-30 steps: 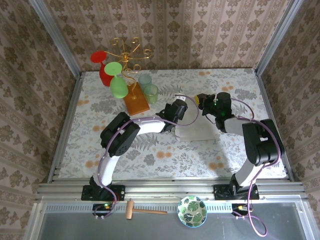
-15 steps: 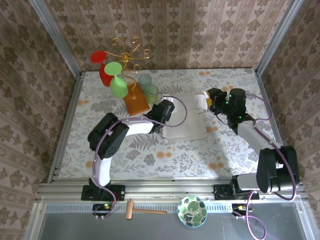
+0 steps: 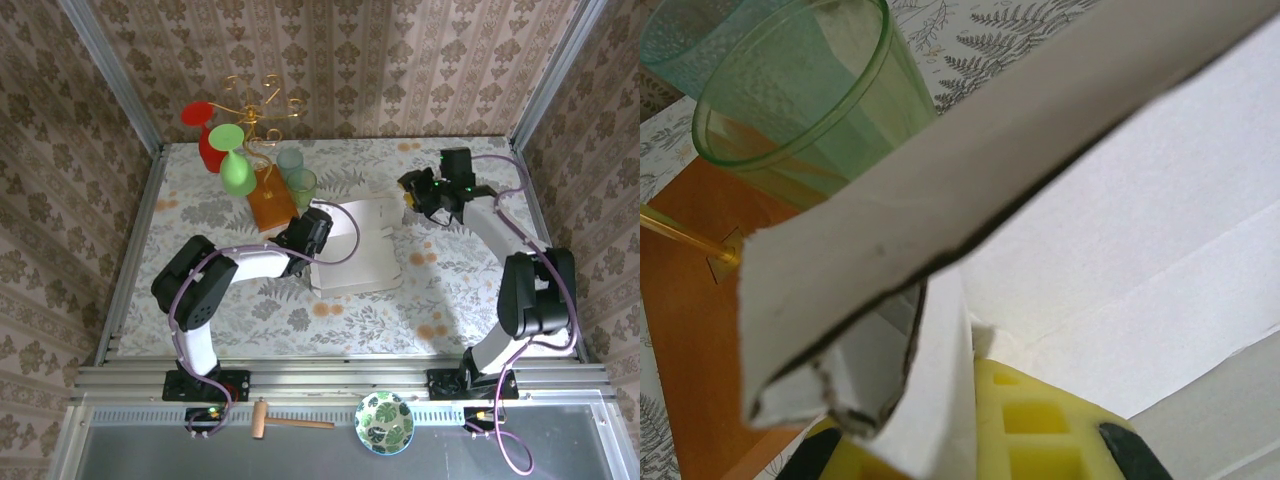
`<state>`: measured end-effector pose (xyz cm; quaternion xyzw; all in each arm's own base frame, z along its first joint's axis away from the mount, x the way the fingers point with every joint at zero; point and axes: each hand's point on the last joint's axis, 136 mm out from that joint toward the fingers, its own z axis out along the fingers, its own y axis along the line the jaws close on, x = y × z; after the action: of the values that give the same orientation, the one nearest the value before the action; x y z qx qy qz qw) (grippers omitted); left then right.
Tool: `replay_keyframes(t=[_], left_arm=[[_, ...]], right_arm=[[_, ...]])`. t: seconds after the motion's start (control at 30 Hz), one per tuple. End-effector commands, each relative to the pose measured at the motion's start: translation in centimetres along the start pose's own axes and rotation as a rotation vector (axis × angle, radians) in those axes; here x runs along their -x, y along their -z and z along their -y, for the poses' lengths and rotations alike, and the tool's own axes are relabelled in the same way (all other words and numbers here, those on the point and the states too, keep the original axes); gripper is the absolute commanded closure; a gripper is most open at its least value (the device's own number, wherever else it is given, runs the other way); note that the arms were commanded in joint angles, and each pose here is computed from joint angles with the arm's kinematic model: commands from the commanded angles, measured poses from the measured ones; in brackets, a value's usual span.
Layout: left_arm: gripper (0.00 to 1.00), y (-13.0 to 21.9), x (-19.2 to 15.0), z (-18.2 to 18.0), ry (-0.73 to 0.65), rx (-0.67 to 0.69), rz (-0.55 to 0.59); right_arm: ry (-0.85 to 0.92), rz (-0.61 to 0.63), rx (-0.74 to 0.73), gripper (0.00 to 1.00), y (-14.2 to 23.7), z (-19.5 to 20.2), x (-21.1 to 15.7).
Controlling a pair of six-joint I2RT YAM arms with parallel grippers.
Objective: Fold the paper box
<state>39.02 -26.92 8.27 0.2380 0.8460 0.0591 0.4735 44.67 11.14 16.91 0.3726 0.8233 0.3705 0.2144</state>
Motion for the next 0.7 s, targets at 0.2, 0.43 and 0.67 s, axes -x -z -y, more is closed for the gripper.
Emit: replay_keyframes(t=[0.2, 0.43, 0.67], left_arm=[[1.00, 0.1, -2.7, -0.5, -0.128, 0.018, -0.100], [1.00, -0.1, -2.9, -0.7, -0.130, 0.026, -0.113], [1.00, -0.4, -2.5, -0.6, -0.123, 0.030, -0.109]], right_arm=[[0.080, -0.057, -0.094, 0.63, -2.3, 0.2, -1.2], [0.106, -0.028, -0.077, 0.64, -0.2, -1.0, -1.3], [0.120, -0.027, -0.064, 0.64, -1.5, -1.2, -0.8]])
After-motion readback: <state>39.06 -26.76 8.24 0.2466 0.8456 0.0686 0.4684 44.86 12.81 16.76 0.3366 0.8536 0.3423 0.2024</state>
